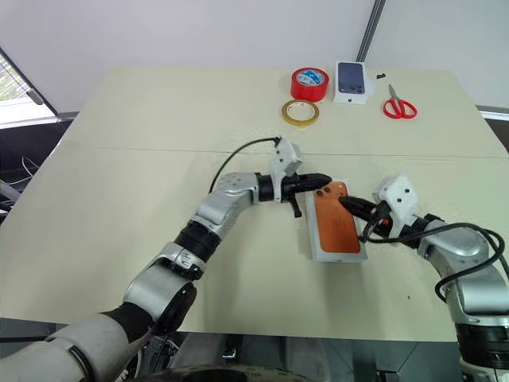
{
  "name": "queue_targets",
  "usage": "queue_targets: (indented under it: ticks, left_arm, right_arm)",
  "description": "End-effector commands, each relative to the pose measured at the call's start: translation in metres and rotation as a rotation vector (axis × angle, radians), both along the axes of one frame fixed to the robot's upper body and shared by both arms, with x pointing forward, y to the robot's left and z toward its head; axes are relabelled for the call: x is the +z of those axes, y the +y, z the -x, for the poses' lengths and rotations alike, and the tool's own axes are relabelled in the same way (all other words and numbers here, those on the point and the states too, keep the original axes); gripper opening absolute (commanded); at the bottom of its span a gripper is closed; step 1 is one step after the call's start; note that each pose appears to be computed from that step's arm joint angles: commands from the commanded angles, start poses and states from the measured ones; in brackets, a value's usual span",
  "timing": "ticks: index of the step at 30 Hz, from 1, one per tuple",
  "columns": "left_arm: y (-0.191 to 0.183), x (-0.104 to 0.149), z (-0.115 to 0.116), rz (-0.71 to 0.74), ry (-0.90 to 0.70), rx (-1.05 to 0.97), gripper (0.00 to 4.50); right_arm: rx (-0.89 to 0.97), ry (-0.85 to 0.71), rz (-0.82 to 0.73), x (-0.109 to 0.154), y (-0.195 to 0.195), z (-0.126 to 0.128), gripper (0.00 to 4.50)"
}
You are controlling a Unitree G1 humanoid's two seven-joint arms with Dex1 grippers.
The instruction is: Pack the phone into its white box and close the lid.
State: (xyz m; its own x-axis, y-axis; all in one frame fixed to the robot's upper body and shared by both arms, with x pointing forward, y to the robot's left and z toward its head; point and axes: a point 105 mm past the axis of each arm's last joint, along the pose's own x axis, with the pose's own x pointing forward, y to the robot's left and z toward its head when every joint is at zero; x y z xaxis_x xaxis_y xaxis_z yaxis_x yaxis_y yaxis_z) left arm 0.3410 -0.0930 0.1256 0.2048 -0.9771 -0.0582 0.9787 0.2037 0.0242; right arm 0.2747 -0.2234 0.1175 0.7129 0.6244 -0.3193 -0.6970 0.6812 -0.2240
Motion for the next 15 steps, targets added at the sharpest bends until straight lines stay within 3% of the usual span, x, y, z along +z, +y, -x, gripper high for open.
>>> queue_targets:
  ticks: [1, 3, 6, 8, 11, 15]
  left_arm:
    - [-0.006, -0.026, 0.003, -0.137, -0.045, -0.013, 0.00]
    - [-0.002, -0.042, 0.002, -0.186, -0.009, -0.001, 0.00]
    - [0.004, -0.043, 0.004, -0.150, 0.037, -0.016, 0.00]
    - [0.010, -0.038, 0.004, -0.114, 0.024, -0.034, 0.55]
    - [0.022, -0.026, -0.001, -0.065, -0.001, -0.011, 1.87]
    - [0.058, 0.006, -0.012, 0.016, -0.078, 0.066, 3.88]
  right_arm:
    - [0.074, 0.076, 0.234, -0.037, -0.002, 0.018, 0.02]
    - [0.066, 0.096, 0.256, -0.048, -0.004, 0.024, 0.02]
    - [0.034, 0.067, 0.215, -0.042, -0.002, 0.020, 0.02]
    - [-0.016, 0.123, 0.068, -0.032, -0.001, 0.016, 0.00]
    - [0.021, 0.055, 0.012, -0.012, 0.006, 0.011, 0.89]
    - [-0.019, -0.028, -0.102, 0.017, 0.001, -0.001, 2.94]
